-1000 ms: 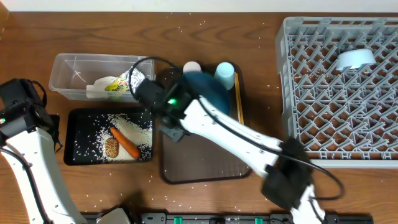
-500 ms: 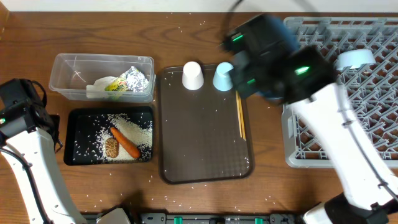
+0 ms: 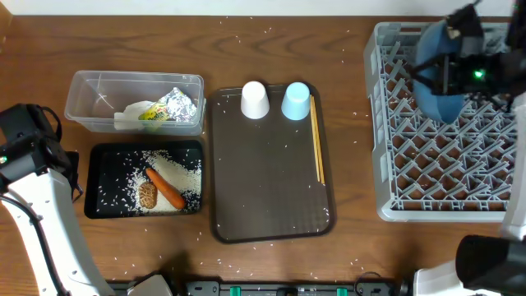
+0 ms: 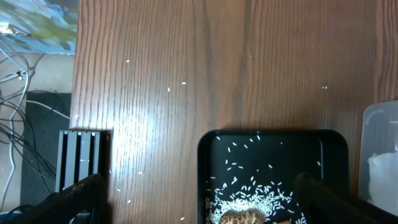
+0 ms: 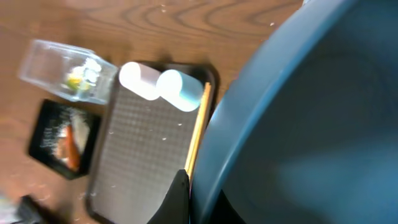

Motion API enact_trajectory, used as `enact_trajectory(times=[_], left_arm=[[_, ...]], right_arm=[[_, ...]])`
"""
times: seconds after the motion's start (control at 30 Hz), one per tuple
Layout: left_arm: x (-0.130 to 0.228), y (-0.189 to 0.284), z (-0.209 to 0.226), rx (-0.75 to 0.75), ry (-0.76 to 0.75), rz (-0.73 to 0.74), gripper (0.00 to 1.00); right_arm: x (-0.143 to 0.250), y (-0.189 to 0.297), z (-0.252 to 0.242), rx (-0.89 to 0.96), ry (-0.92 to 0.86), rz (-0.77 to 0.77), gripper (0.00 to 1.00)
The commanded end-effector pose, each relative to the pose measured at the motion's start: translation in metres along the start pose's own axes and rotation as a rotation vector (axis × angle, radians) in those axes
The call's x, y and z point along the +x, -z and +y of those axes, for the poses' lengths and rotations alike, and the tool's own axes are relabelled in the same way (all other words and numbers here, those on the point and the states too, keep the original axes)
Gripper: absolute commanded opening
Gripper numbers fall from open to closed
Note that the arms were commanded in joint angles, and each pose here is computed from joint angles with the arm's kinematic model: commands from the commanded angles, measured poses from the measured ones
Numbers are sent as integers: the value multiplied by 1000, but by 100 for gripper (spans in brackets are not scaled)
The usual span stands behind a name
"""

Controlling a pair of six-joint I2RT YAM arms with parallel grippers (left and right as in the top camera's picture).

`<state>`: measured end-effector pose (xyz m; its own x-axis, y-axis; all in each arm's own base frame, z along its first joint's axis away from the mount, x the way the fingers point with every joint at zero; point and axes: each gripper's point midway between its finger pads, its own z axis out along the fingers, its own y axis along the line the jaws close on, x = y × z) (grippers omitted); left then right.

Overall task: Sort waste into correct bins and load items into the dishwasher rack
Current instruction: 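Lift the dark-blue plate and carry it into the dish rack, then lower the plate upright into the rack slots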

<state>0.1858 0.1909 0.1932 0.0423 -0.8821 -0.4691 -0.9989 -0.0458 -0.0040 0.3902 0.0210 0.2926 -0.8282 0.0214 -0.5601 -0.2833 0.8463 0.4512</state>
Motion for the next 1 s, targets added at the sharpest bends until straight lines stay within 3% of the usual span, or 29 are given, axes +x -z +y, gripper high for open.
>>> enact_trajectory(times=[0.0, 0.23, 0.63, 0.97], left_arm=[[-1, 0, 3, -8, 8, -3, 98], [-1, 0, 3, -8, 8, -3, 98], [-1, 0, 3, -8, 8, -3, 98], [-1, 0, 3, -8, 8, -3, 98]], right_arm=[[2, -3, 0, -202, -15, -60, 1], [11, -2, -31, -365, -112, -185, 1], [26, 27, -78, -348, -255, -281, 1], [36, 22, -83, -372, -292, -285, 1]])
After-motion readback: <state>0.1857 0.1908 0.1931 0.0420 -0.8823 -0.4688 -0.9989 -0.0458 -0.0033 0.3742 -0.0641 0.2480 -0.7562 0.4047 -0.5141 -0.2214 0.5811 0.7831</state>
